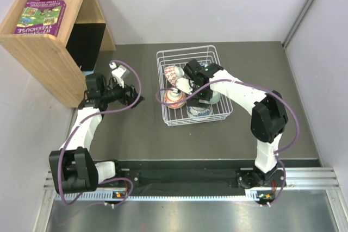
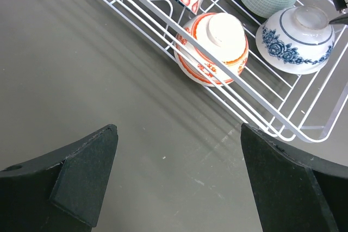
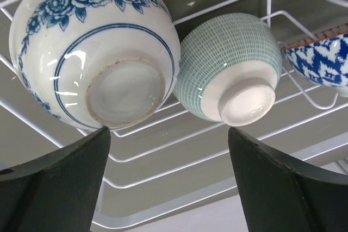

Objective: Load the bowls into the dish rack

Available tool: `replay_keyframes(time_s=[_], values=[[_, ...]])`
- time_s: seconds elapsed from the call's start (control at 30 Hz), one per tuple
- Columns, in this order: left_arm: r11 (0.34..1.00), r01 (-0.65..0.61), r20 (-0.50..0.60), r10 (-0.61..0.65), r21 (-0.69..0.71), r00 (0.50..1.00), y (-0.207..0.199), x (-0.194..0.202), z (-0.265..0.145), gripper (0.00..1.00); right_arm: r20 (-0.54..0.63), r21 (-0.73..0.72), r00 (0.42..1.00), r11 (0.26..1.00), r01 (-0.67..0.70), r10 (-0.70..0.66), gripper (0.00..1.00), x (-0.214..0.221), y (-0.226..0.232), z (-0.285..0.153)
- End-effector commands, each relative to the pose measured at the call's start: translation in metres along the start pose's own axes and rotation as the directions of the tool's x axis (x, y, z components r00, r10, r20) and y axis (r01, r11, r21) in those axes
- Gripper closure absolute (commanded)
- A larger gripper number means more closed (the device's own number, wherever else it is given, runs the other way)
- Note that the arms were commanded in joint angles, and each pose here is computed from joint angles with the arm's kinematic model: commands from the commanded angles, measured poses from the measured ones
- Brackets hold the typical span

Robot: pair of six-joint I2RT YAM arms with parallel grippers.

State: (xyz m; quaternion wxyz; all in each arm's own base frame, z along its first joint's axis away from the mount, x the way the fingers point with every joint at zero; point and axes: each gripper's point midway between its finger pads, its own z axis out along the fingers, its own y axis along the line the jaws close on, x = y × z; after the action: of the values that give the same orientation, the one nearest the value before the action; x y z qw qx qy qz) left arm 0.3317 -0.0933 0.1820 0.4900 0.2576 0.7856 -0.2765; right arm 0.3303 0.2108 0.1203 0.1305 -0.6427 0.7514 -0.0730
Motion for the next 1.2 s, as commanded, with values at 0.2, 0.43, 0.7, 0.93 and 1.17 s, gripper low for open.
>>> replay_keyframes(time_s=[0.2, 0.43, 0.7, 0.93, 1.17], values=[[1.000, -0.017, 0.018, 0.017, 0.024, 1.000, -0.005, -0.001, 0.000, 0.01, 0.078, 0.092, 0.997, 0.996, -0.010, 0.003, 0.12, -0.039, -0.020, -0.001], [0.999, -0.023, 0.015, 0.023, 0.026, 1.000, -0.006, 0.001, 0.000, 0.01, 0.079, 0.124, 0.997, 0.992, -0.017, 0.007, 0.12, -0.041, -0.027, -0.006], [0.998, -0.005, 0.001, 0.005, -0.060, 1.000, 0.015, 0.001, 0.004, 0.01, 0.286, 0.397, 0.947, 0.882, -0.254, 0.144, 0.06, -0.052, -0.102, -0.085], [0.987, -0.001, -0.042, -0.006, -0.160, 0.999, 0.032, -0.005, 0.028, 0.01, 0.354, 0.580, 0.862, 0.637, -0.507, 0.363, 0.03, 0.013, -0.184, -0.104], [0.980, -0.015, -0.135, -0.012, -0.197, 0.991, 0.041, 0.003, 0.091, 0.01, 0.334, 0.636, 0.806, 0.514, -0.575, 0.488, 0.05, 0.076, -0.223, -0.083]])
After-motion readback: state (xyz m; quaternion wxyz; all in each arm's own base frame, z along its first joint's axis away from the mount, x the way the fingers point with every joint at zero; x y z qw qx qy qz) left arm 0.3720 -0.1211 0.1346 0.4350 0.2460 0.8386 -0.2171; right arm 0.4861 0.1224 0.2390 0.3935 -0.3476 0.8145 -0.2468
